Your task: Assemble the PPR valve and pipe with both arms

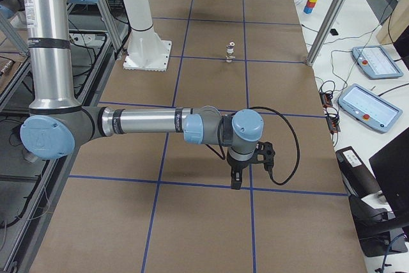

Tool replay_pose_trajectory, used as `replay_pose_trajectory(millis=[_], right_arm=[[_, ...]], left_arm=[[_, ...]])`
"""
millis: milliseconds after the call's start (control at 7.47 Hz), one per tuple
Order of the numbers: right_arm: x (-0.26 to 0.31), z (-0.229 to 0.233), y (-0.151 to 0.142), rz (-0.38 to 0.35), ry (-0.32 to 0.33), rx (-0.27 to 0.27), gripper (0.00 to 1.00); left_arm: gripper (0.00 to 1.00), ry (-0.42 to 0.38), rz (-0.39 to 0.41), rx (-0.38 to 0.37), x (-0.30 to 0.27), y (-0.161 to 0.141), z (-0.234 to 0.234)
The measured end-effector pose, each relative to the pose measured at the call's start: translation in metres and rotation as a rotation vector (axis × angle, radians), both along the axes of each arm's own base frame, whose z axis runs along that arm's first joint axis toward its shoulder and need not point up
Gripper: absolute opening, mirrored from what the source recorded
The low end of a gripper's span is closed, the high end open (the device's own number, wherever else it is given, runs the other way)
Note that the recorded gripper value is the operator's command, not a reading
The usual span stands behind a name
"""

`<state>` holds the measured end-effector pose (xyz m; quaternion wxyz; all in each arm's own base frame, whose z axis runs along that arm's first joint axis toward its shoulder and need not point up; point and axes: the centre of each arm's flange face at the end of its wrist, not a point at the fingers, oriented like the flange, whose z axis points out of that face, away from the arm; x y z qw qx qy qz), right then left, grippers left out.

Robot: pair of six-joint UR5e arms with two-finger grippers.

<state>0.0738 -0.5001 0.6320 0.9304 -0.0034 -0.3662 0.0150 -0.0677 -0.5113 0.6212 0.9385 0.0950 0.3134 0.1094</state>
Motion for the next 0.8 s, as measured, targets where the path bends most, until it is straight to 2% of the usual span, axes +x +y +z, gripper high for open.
replay_pose_trajectory(millis=[804], right_arm=[[-0.0001,-0.0013,0.0017,-0.001,0.0,0.004,0.99]], left_arm=[[1.0,0.004,0.001,0.002,0.0003,-0.0006,-0.001]])
